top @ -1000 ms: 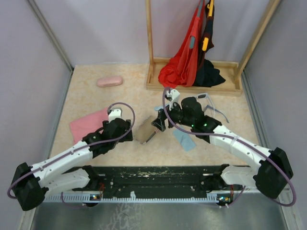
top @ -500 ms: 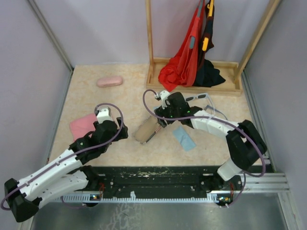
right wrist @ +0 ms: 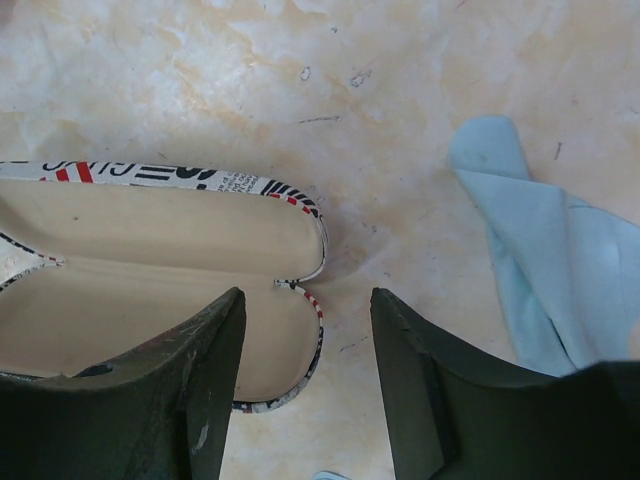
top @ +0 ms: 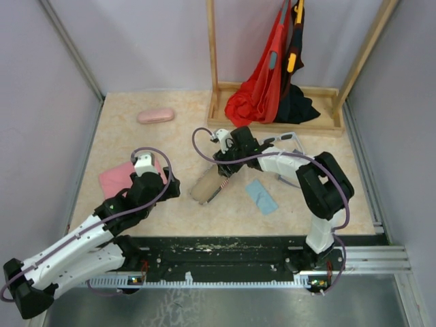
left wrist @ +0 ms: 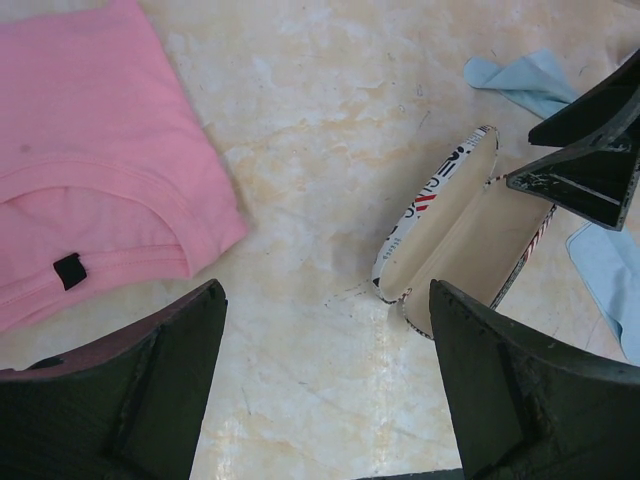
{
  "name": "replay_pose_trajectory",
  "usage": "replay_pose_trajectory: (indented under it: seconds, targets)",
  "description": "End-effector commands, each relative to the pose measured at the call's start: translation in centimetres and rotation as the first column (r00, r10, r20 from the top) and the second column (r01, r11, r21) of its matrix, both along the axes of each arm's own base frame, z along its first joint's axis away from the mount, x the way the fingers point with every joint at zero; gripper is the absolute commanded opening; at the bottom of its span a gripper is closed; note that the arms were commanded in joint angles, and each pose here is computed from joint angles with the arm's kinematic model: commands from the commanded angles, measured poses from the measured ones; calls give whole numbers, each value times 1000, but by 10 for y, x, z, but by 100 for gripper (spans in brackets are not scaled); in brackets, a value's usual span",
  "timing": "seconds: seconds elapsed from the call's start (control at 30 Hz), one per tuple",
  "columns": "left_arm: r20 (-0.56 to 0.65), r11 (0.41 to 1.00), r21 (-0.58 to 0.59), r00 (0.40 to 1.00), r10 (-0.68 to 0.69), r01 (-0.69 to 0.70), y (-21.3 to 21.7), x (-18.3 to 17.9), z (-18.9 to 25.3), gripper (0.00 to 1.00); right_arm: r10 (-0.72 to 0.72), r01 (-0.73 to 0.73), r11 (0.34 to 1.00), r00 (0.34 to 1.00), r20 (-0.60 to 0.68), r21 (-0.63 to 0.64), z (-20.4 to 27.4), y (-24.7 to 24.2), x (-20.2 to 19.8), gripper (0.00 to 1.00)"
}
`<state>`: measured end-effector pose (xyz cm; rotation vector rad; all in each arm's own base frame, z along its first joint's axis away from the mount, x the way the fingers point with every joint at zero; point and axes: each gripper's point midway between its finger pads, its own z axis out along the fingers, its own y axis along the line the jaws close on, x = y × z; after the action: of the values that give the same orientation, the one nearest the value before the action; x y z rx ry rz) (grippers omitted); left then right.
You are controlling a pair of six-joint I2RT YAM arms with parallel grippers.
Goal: Organize the sunglasses
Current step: Adjust the sunglasses case at the center of the board.
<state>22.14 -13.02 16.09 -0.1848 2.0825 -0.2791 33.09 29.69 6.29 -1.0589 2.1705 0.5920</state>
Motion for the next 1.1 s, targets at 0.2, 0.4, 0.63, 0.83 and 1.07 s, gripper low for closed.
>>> replay_pose_trajectory:
  seconds: [0.2,0.4,0.63,0.83,1.07]
  targets:
    - [26,1000,-2,1000,-4,4,4,-1,11,87,60,-62,996,997,40,68,9,24,28,47]
    - [27,1000,2,1000,-2,1,6,-2,11,87,60,-61,996,998,27,60,2,24,34,41]
    - [26,1000,2,1000,-2,2,6,-2,11,87,83,-83,994,997,9,77,-2,31,34,30]
    - [26,1000,5,1000,4,-4,7,-2,12,87,76,-76,994,997,7,83,-4,32,35,17]
    - [37,1000,-7,999,10,-10,9,-3,18,87,33,-37,990,999,31,139,6,35,39,6]
